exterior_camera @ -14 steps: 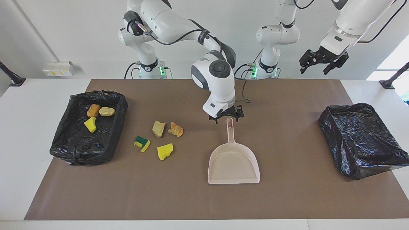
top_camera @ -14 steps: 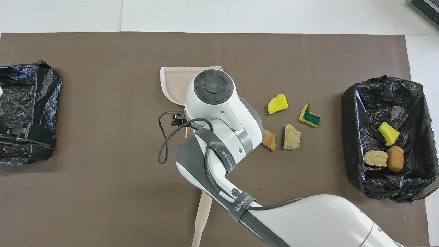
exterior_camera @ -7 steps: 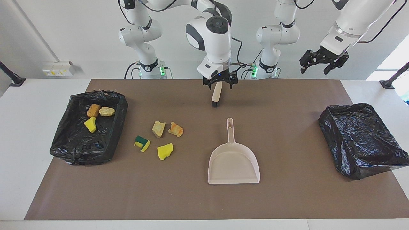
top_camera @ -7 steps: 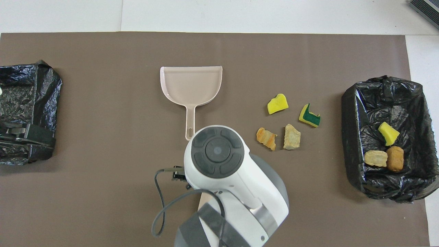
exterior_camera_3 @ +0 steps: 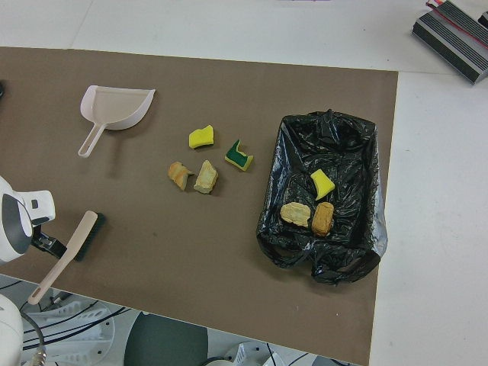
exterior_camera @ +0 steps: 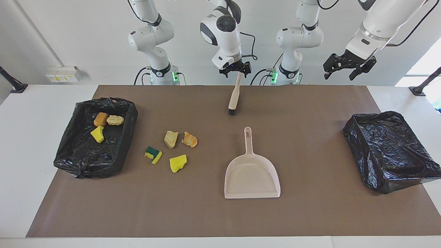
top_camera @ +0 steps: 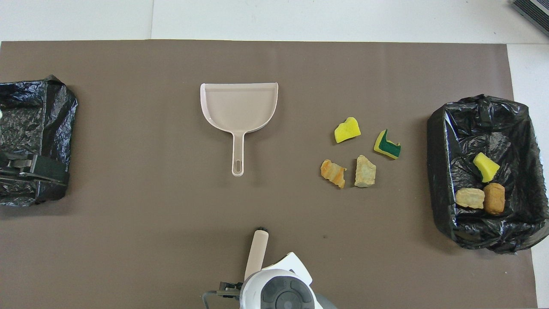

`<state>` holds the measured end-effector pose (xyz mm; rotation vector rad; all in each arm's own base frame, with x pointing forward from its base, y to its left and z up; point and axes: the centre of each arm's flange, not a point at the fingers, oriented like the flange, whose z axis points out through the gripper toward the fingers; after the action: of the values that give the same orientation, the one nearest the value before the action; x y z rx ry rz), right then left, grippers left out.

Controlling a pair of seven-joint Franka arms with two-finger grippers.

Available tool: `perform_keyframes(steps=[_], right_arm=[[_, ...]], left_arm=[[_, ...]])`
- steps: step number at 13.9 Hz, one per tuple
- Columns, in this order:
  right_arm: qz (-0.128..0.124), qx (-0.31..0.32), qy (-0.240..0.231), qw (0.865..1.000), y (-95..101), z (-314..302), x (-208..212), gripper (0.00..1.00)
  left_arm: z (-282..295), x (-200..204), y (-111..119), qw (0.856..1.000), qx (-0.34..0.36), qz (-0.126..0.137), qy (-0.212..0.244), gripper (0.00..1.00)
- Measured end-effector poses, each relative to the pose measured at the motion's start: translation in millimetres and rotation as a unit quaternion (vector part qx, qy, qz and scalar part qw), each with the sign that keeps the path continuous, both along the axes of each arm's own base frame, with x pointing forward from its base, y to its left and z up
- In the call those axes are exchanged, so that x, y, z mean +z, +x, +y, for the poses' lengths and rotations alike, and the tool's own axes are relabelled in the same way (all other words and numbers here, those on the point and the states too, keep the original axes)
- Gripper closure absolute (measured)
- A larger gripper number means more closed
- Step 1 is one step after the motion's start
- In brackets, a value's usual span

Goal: Sweep and dump trash in bin

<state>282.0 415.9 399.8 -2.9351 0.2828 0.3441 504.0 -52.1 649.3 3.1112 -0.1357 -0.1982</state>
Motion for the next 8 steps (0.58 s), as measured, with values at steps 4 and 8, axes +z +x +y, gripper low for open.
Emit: perform_keyframes(steps=[4,8], right_arm=[[-0.005,-0.015,-0.008,1.000,-32.9,12.0,-46.6,0.00],[0.000,-0.015,-0.013,1.000,-49.0,27.2,-69.7,0.00]], left_arm=[[0.0,0.1,0.1,1.000,0.000,-0.001,0.000,0.00],[0.3,0.1,0.2,1.000,0.000,-0.001,0.000,0.00]])
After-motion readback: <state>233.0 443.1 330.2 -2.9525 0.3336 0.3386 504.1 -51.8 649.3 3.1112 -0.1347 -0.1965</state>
